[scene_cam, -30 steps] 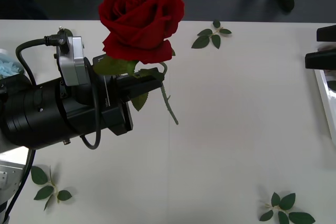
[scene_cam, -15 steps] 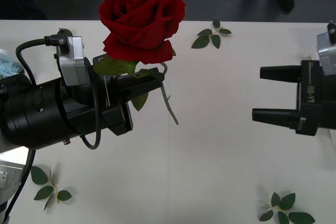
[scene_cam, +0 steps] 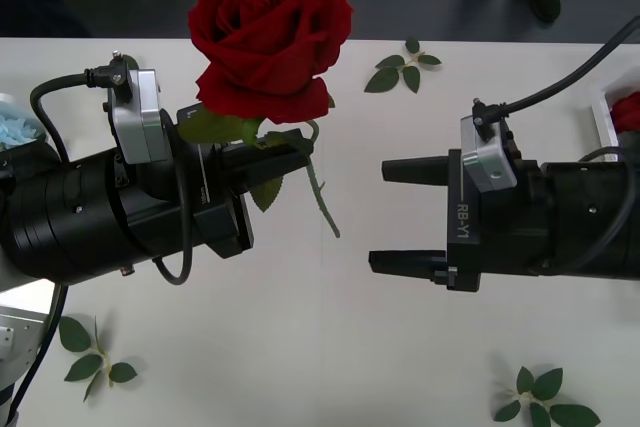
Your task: Put the red flowers into the right box and the blue flowers into the left box
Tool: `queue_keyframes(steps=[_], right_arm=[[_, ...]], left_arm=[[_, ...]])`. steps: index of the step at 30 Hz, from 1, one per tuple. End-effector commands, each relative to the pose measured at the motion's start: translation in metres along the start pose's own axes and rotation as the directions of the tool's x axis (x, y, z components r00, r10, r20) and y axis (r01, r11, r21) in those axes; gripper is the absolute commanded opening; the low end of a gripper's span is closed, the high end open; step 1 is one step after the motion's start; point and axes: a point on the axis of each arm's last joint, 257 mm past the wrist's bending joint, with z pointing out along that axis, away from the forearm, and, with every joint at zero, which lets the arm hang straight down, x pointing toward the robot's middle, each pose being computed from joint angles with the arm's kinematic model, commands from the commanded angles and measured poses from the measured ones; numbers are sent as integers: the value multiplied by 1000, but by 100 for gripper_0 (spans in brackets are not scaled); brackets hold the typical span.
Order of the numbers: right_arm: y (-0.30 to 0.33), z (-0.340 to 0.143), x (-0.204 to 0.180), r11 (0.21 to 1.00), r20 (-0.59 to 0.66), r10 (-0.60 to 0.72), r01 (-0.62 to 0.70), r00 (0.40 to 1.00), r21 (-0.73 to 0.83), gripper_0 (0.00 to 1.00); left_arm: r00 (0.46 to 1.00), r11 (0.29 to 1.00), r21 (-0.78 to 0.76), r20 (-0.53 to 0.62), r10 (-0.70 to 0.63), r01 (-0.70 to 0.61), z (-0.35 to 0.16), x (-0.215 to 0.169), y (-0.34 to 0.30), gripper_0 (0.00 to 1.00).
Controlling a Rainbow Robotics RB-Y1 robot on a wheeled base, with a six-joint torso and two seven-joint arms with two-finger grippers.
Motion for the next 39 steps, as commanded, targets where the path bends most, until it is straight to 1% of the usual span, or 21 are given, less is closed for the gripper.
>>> queue_keyframes(steps=[1, 4, 9, 16, 17, 18, 19, 20, 21, 22, 23, 39], right_arm=[[4, 16, -14, 999, 45, -51, 52, 998, -3, 94], [5, 28, -16, 999, 64, -54, 54, 997, 0, 94], [8, 47, -10, 1000, 82, -19, 20, 996, -12, 94], [8, 58, -12, 1000, 103, -9, 8, 995, 2, 94], [8, 59, -12, 1000, 103, -8, 8, 995, 1, 90], [7, 58, -12, 1000, 103, -6, 5, 995, 3, 83], [7, 58, -11, 1000, 102, -5, 5, 995, 4, 59], [7, 58, -11, 1000, 99, -7, 7, 995, 4, 33], [7, 58, -11, 1000, 99, -7, 7, 995, 4, 20], [6, 58, -11, 1000, 100, -7, 7, 995, 5, 1], [5, 58, -11, 1000, 102, -6, 5, 995, 9, 0], [2, 58, -13, 1000, 110, -4, 2, 994, 20, 0]], left_arm=[[997, 996, 27, 23, 79, -80, 7, -16, -8, 0], [997, 996, 27, 23, 79, -80, 7, -16, -8, 0], [997, 996, 27, 23, 79, -80, 7, -16, -8, 0], [997, 996, 27, 23, 79, -80, 7, -16, -8, 0], [997, 996, 27, 23, 79, -80, 7, -16, -8, 0], [997, 996, 27, 23, 79, -80, 7, -16, -8, 0], [997, 996, 27, 23, 79, -80, 7, -16, -8, 0], [997, 996, 27, 23, 79, -80, 7, -16, -8, 0], [997, 996, 27, 23, 79, -80, 7, -16, -8, 0], [997, 996, 27, 23, 79, -80, 7, -16, -8, 0], [997, 996, 27, 23, 79, -80, 7, -16, -8, 0], [997, 996, 27, 23, 79, -80, 7, -16, -8, 0]])
